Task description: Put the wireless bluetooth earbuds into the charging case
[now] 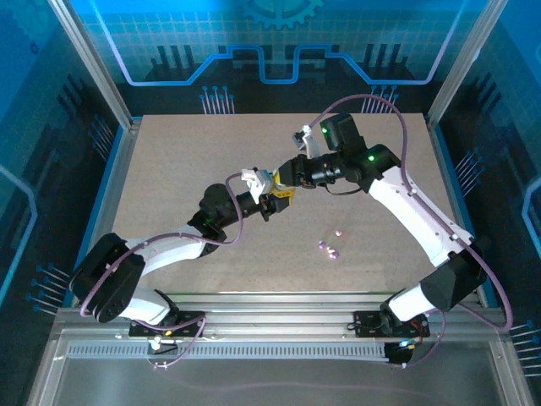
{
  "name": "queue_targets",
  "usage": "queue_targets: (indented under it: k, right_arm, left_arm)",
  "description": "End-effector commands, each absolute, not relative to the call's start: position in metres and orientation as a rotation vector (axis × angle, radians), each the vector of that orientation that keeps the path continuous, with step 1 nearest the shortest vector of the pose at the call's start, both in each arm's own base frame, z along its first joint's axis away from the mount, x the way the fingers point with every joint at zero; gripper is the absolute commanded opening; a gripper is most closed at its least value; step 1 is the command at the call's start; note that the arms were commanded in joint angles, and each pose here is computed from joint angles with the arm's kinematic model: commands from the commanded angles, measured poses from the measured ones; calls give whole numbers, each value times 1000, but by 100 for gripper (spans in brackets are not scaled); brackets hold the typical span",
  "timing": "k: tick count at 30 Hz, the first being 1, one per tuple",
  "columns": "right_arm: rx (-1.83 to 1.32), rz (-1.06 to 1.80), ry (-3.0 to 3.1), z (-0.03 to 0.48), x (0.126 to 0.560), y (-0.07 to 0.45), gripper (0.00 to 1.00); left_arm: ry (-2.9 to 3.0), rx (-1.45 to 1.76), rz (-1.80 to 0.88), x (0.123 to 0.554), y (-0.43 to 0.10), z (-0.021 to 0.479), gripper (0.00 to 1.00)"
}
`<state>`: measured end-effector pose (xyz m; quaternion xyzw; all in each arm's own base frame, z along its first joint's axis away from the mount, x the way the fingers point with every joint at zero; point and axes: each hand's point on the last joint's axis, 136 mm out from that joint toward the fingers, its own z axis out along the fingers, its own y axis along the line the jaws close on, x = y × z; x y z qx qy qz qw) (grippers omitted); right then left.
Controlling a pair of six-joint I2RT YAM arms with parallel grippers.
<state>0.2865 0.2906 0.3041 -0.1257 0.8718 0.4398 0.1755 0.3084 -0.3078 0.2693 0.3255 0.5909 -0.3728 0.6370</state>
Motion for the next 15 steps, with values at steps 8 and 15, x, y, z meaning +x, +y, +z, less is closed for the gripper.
queue_targets:
  k: [8,15]
  right_arm:
    - [-370,1153,2493,302,286,288,31]
    - [-383,1153,2484,307,283,286,32]
  left_arm:
    - [1224,737,-869,302,-312,305,39]
    - [1224,732,-860,303,-311,305,39]
